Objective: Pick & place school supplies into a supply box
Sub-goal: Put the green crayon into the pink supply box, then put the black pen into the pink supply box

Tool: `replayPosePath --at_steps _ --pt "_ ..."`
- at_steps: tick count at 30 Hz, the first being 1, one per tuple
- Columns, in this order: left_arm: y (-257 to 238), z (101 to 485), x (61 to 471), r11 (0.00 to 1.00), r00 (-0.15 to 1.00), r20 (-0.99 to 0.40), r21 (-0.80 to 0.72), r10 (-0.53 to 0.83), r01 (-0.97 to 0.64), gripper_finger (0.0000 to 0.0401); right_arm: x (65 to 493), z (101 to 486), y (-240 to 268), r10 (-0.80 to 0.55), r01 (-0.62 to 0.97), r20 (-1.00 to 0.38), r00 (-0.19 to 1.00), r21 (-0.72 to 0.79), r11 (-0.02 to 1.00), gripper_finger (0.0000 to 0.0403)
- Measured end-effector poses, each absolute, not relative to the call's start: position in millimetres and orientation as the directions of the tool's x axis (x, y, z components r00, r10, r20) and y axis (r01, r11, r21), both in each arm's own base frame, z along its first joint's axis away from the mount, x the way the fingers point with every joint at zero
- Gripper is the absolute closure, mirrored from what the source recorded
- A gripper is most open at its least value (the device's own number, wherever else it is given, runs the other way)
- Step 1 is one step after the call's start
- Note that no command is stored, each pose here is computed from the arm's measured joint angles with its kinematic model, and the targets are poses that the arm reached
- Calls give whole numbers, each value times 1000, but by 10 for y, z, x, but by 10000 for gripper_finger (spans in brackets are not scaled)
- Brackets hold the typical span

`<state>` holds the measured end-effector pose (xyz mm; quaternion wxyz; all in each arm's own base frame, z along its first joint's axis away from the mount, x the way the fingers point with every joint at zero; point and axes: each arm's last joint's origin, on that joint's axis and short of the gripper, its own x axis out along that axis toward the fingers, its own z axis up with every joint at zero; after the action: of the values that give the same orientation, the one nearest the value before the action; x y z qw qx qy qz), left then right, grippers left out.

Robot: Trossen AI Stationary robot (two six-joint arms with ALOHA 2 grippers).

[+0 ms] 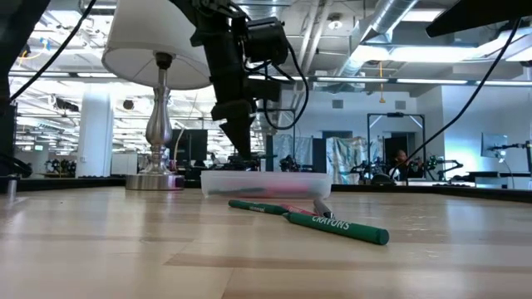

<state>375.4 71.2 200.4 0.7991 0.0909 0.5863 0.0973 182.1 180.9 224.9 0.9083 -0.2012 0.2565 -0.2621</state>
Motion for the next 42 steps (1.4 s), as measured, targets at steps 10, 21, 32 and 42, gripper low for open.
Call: replayPosePath --at_steps 10,21,32,42 --pt "655 2019 3798 961 329 -905 276 270 -30 274 1821 2249 1809 -579 373 -361 731 -499 782 285" --pt "99 2162 3660 971 285 -948 188 140 149 260 1835 2141 1765 -585 385 -368 723 -489 783 285" --pt "-982 2471 3395 925 398 -915 204 64 321 274 2213 2164 1824 -416 175 -515 750 -452 875 285" --pt "-1769 2475 3021 895 462 -875 314 144 317 274 2699 2256 1649 36 -357 -653 757 -366 859 285"
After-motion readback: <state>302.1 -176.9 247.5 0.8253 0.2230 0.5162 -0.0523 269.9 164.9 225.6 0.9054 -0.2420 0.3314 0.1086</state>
